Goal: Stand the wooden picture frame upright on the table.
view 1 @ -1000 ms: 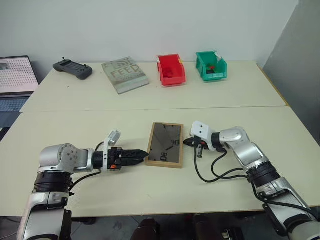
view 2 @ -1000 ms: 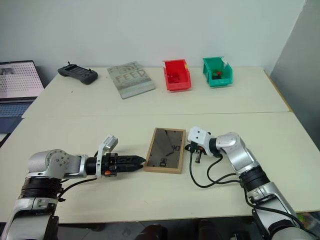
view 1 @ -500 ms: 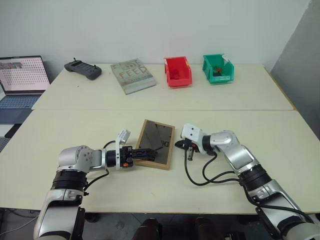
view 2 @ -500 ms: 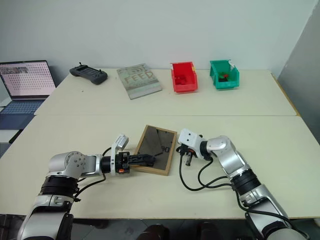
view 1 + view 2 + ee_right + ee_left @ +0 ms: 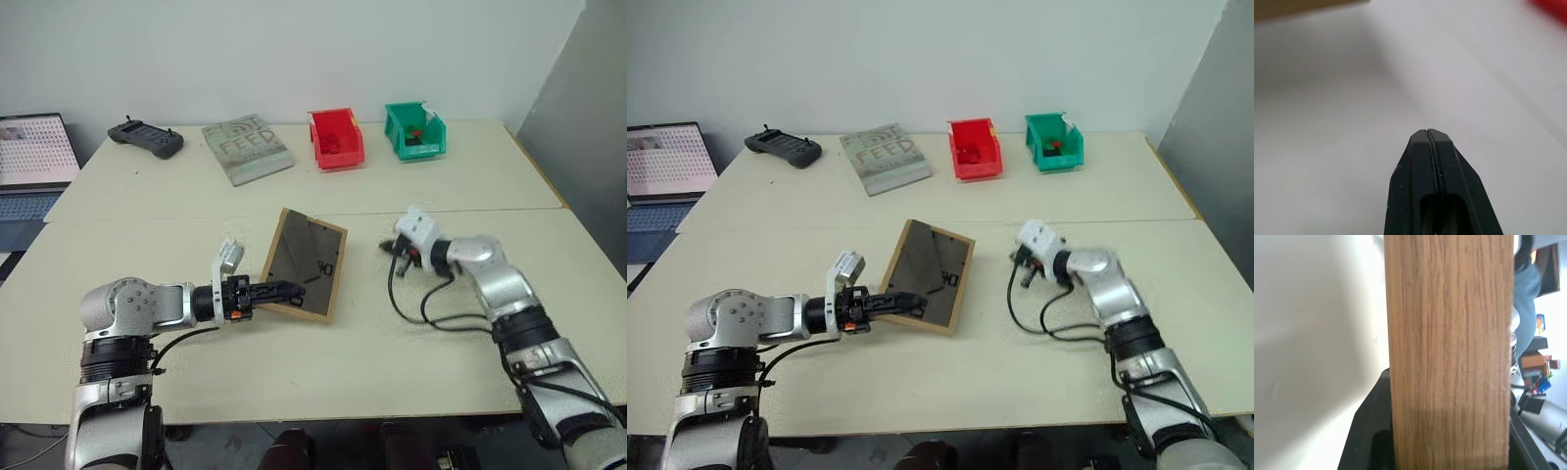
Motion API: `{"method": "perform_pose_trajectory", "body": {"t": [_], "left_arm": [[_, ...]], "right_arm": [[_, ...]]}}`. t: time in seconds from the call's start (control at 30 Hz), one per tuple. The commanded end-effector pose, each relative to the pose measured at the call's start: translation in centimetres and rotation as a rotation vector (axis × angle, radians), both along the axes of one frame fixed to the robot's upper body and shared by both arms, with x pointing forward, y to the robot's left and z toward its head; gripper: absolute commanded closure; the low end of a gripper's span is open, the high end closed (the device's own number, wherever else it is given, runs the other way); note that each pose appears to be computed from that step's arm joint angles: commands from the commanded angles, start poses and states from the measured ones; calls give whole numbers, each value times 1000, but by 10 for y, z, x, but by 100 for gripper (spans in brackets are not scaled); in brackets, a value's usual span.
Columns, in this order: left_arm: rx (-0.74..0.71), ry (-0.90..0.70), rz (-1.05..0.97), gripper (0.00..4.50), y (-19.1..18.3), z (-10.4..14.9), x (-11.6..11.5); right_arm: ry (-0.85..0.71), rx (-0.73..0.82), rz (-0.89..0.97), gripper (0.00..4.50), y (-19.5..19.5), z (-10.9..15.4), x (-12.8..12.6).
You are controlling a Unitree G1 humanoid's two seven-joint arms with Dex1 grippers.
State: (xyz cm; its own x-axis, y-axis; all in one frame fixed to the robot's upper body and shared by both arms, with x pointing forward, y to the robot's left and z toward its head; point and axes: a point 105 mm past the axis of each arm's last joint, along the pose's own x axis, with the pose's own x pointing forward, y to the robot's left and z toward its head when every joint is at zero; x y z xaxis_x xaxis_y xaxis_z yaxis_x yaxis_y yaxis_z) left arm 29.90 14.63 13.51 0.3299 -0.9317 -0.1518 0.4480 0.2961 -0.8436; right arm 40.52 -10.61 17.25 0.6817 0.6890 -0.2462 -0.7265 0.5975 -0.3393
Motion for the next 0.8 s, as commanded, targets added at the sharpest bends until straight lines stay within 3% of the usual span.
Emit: {"method": "perform_pose_trajectory", "body": {"t": [0.03, 0.2, 0.57, 0.63, 0.8], "left_arm": [[-63, -202, 54, 329, -5, 48, 15], [-78, -338, 77, 329, -15, 76, 21], [-53, -420, 68, 329, -26, 86, 15], [-42, -421, 72, 329, -25, 84, 14], [-41, -405, 104, 329, -19, 82, 14]], "right_arm": [[-11, 312, 180, 407, 31, 79, -22], [74, 423, 411, 294, 63, 107, -53], [53, 354, 463, 44, 111, 103, -47], [55, 354, 520, 10, 120, 105, -56], [103, 375, 728, 10, 121, 112, -96]]}}
